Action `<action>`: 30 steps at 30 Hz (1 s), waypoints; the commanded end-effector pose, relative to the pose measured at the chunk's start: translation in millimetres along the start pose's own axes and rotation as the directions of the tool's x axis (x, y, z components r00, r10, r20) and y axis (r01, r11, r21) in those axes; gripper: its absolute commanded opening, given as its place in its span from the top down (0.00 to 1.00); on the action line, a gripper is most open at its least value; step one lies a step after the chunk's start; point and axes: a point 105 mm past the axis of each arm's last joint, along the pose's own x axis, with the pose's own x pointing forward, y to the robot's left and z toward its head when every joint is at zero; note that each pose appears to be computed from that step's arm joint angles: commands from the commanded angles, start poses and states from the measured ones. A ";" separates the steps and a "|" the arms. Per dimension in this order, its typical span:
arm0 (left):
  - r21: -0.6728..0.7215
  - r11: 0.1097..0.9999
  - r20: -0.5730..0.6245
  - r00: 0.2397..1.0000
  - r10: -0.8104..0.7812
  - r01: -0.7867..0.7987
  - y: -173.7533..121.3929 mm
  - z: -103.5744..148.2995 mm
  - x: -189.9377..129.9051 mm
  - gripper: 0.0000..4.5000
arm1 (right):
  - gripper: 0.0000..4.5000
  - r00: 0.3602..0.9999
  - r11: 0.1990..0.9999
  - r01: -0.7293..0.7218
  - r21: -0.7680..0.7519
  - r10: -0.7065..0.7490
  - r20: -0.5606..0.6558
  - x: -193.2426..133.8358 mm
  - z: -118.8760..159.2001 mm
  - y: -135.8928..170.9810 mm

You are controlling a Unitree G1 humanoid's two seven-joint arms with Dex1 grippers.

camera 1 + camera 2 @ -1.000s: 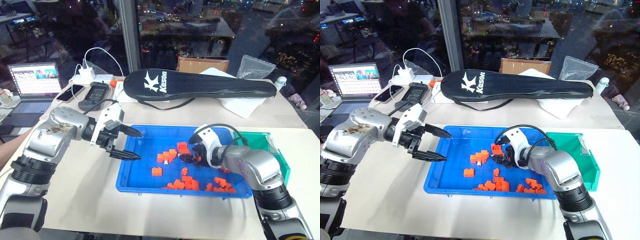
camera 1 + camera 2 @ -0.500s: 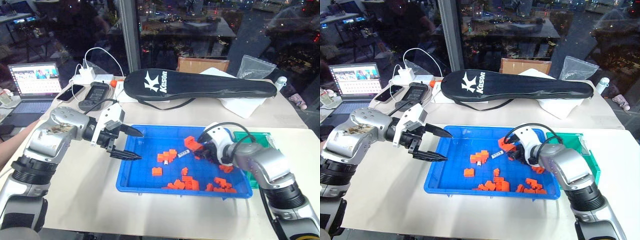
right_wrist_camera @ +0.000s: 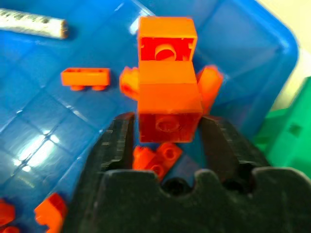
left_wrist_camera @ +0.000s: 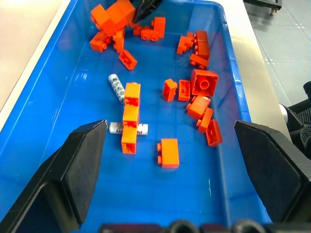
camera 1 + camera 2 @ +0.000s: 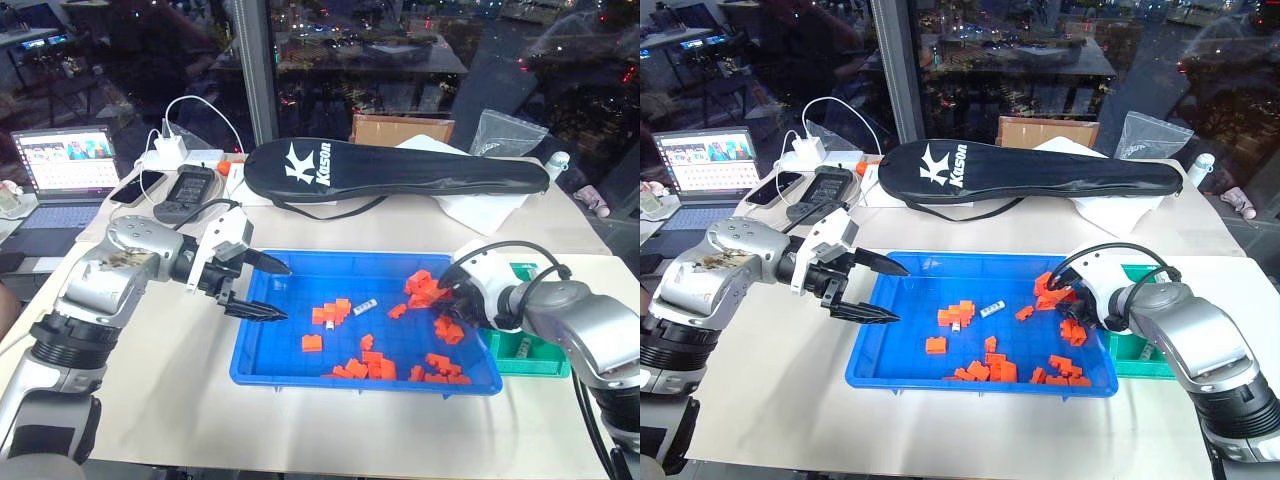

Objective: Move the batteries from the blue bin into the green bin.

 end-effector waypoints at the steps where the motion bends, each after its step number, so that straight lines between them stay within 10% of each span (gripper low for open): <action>1: 0.027 1.000 0.007 1.000 0.014 -0.015 -1.3 6.6 -5.0 0.00 | 0.04 0.998 1.000 0.002 -0.024 0.000 0.062 -5.9 14.7 2.9; 17: 0.013 0.999 0.001 0.999 0.038 -0.038 -6.5 4.1 -10.3 0.00 | 0.04 0.950 0.939 -0.157 -0.307 0.228 0.214 31.7 72.4 59.7; 30: 0.015 0.998 0.014 0.998 0.062 -0.062 -7.6 3.8 -7.1 0.00 | 0.04 0.921 0.774 -0.291 -0.563 0.386 0.054 52.1 85.1 27.0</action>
